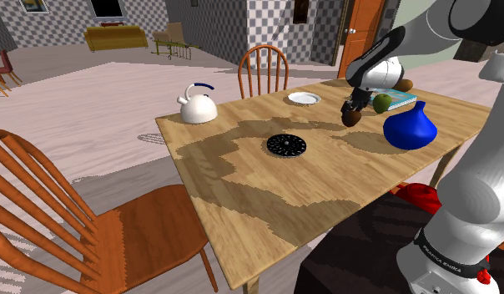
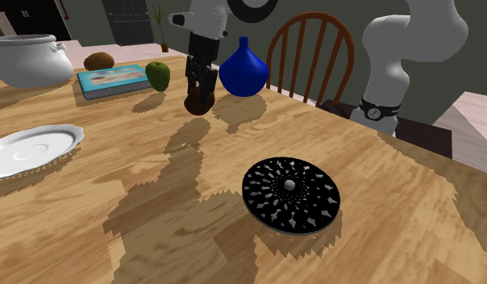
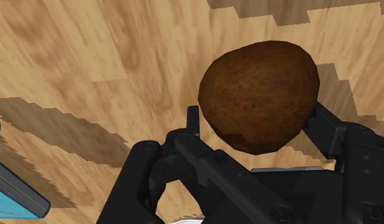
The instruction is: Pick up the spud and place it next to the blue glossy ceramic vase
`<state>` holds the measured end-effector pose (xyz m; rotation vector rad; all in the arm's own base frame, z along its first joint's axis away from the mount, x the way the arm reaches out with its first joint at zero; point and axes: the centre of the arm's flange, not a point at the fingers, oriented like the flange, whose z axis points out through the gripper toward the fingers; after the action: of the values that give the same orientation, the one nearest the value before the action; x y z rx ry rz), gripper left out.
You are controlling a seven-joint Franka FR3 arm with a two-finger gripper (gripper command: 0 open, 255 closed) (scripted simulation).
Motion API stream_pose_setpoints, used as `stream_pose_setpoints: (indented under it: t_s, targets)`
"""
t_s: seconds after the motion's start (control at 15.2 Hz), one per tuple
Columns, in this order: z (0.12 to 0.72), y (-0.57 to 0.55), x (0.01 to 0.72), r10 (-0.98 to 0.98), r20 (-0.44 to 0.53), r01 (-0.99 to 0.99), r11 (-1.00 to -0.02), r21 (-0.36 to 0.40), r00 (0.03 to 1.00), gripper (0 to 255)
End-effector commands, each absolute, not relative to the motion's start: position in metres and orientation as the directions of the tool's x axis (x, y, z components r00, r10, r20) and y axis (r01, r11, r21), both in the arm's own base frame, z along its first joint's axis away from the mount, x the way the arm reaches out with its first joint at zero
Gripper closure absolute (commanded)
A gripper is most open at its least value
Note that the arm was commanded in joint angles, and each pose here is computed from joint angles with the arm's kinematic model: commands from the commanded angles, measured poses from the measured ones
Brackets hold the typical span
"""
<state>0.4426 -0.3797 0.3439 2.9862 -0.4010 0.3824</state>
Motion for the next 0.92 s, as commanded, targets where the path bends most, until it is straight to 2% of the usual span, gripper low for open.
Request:
stream_pose_setpoints:
  t_s: [0.0,0.13,0.2,0.53,0.86]
  targets:
    - [0.343,-0.38,0.443,-0.246,0.26,-0.272,-0.96,0.069,0.934,255]
    - [0.343,-0.38,0.443,-0.246,0.26,-0.272,-0.96,0.069,0.934,255]
    - [0.343,-0.38,0.443,-0.246,0.26,-0.272,-0.96,0.069,0.934,0]
    - [0.343,-0.38,0.443,-0.246,0.26,-0.272,-0.96,0.069,0.934,0]
    - [0.391,-0.373,0.431,-0.246,0.26,-0.272,-0.96,0.069,0.934,0]
